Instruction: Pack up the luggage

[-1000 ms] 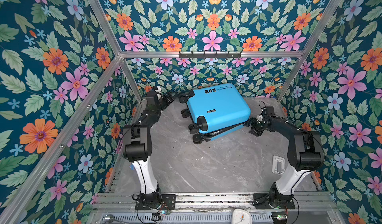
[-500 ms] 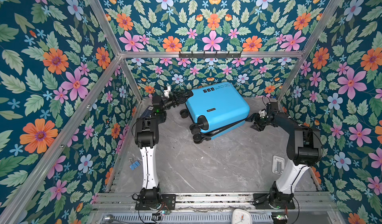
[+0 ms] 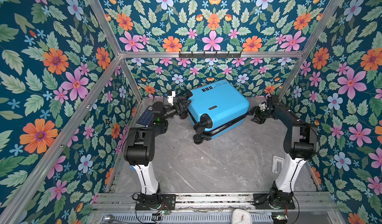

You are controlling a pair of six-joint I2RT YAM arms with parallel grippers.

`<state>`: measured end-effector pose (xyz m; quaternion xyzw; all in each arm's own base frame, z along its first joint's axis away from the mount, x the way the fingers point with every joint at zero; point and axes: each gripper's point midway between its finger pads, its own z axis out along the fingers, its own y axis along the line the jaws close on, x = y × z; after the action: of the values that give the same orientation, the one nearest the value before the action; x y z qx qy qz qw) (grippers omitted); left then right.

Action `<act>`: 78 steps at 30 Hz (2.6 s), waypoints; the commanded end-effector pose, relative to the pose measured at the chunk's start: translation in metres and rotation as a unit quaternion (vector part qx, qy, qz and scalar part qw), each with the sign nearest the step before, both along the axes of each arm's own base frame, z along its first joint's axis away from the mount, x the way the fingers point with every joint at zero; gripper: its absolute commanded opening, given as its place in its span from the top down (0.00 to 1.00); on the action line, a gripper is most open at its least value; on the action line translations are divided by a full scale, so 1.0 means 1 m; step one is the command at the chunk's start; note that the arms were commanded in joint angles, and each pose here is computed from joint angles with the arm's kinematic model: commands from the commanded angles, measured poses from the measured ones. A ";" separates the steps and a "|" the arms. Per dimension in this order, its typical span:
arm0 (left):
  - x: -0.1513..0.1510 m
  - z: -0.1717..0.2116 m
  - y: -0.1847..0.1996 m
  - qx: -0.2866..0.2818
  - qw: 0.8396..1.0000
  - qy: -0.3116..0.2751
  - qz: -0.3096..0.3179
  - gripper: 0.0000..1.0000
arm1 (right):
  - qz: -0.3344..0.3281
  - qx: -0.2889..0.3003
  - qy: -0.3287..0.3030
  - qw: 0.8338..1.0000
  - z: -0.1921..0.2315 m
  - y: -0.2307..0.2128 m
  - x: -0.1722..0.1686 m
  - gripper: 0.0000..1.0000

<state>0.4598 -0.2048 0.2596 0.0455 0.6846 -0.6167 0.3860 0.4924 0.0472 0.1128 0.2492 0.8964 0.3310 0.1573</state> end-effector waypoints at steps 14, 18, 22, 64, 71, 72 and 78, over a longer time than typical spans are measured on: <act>0.017 -0.009 0.079 0.311 0.928 -0.002 0.207 0.16 | -0.037 0.015 -0.027 0.999 0.003 0.013 -0.046 0.34; 0.049 -0.011 0.100 0.315 0.920 0.011 0.234 0.19 | -0.022 0.008 -0.029 0.999 0.007 0.027 -0.057 0.34; 0.083 -0.014 0.106 0.298 0.925 0.014 0.235 0.20 | -0.001 -0.007 -0.032 0.999 0.012 0.043 -0.067 0.35; -0.015 -0.028 -0.084 0.163 0.976 -0.082 -0.116 0.23 | -0.084 -0.080 0.058 0.992 -0.020 -0.035 -0.103 0.43; -0.065 -0.026 -0.103 0.163 0.976 -0.088 -0.118 0.23 | -0.139 -0.038 0.099 0.985 -0.037 -0.069 -0.102 0.44; -0.071 -0.024 -0.103 0.161 0.976 -0.088 -0.117 0.23 | -0.146 -0.016 0.092 0.985 -0.040 -0.073 -0.098 0.45; -0.102 -0.021 -0.102 0.165 0.975 -0.090 -0.115 0.23 | -0.111 0.023 0.065 0.991 -0.039 -0.069 -0.066 0.47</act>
<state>0.3641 -0.3050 0.2262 0.2318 0.7446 -0.5252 0.3406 0.4113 -0.0317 0.0638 0.3996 0.8651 0.2785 0.1197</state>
